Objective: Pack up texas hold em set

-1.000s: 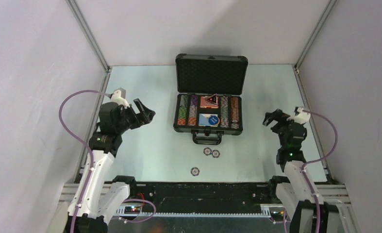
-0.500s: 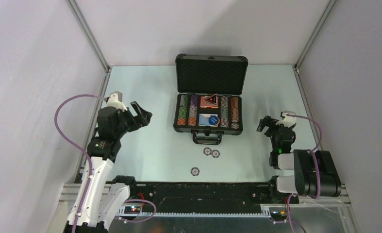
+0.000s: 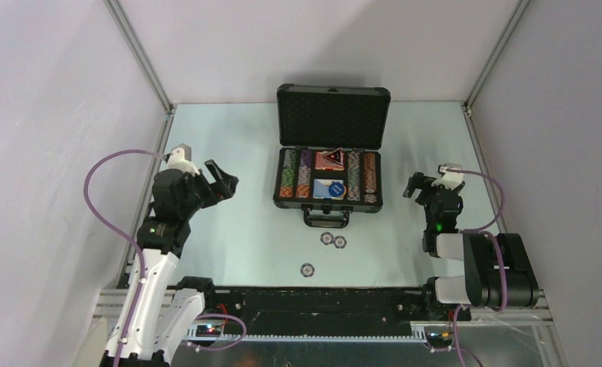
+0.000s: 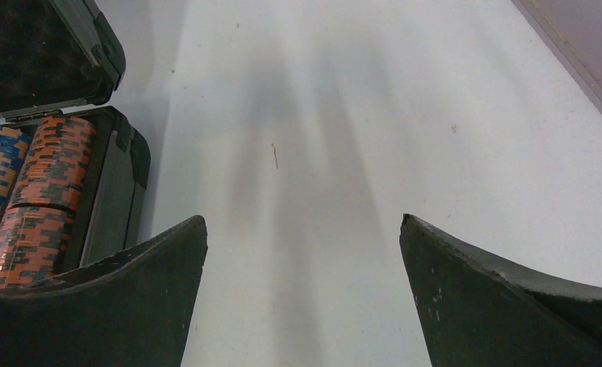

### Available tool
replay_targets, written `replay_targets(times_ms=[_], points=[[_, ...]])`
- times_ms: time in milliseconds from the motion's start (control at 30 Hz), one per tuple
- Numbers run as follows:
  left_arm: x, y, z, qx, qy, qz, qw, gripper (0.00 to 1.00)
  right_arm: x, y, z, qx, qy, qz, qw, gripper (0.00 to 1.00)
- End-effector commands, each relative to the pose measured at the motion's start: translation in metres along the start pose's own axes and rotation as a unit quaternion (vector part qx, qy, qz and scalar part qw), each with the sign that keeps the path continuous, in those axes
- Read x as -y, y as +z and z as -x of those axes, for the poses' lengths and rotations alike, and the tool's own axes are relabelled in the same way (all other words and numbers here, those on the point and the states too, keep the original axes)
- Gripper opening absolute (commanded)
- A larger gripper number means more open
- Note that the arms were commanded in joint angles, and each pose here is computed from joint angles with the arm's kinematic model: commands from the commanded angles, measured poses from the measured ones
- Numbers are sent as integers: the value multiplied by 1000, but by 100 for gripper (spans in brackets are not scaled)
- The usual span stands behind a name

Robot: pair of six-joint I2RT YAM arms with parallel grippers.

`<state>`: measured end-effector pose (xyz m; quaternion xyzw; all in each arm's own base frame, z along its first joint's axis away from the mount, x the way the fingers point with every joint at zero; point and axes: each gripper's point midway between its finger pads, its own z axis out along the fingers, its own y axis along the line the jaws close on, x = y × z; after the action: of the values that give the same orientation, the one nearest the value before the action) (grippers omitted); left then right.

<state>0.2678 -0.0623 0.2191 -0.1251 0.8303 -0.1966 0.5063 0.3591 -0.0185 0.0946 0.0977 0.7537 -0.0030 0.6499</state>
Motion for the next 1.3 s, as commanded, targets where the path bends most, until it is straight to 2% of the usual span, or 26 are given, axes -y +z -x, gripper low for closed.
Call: replay_targets(times_ms=[0, 1267], points=[[-2, 1, 2, 8, 11, 3, 1000, 89, 1, 5, 12, 18, -9, -7, 1000, 99], [2, 8, -7, -18, 8, -10, 1000, 90, 1, 5, 12, 18, -9, -7, 1000, 99]])
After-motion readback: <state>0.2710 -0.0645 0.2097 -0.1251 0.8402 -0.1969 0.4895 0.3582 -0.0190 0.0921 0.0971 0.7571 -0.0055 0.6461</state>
